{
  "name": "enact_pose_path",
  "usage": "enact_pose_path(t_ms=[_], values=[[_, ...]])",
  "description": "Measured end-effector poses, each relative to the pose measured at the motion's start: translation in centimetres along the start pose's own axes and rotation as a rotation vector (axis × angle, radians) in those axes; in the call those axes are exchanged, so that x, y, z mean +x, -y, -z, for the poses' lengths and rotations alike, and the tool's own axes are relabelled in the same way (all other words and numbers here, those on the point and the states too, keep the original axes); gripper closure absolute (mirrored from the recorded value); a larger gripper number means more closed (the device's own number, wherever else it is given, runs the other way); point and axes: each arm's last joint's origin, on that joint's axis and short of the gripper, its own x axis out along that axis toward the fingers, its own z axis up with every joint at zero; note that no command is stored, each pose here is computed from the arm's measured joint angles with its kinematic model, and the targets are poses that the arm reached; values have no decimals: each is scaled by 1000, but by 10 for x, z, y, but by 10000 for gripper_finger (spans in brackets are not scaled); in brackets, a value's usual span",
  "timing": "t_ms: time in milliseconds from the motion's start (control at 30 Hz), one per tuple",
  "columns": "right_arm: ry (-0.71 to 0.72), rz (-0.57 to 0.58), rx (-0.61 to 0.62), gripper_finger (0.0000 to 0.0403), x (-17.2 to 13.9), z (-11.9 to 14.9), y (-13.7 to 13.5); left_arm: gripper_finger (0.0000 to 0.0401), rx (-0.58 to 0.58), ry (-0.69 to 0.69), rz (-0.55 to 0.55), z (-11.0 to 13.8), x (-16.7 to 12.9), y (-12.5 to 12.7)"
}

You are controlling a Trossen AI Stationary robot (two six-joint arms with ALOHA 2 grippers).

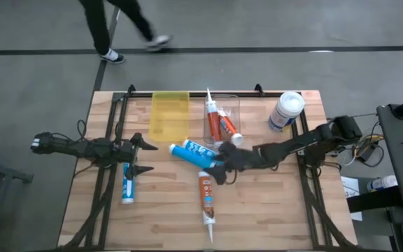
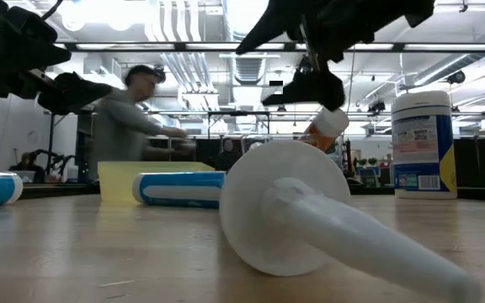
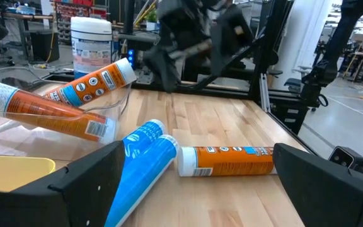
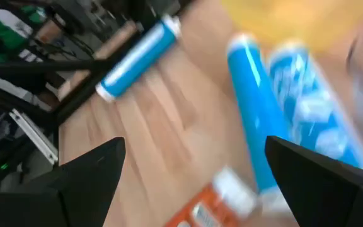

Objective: Pick & place silicon tubes, Sealant and Lysol wipes
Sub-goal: Put the orange sealant into the transparent bin

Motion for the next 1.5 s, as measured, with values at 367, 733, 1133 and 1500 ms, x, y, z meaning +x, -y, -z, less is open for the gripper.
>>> enact_pose_path(t_ms=[367, 733, 1133, 1500], values=[[-141, 105, 215, 24, 49, 30, -41, 3, 0, 0, 0, 0, 0, 0], [-191, 520, 371, 24, 68, 42, -89, 3, 0, -3, -1, 0, 0, 0], [-416, 654, 360, 24, 118, 70, -106, 3, 0, -6, -1, 0, 0, 0], [-447, 716, 430, 24, 129, 66, -106, 3, 1, -7, -1, 1, 0, 0]])
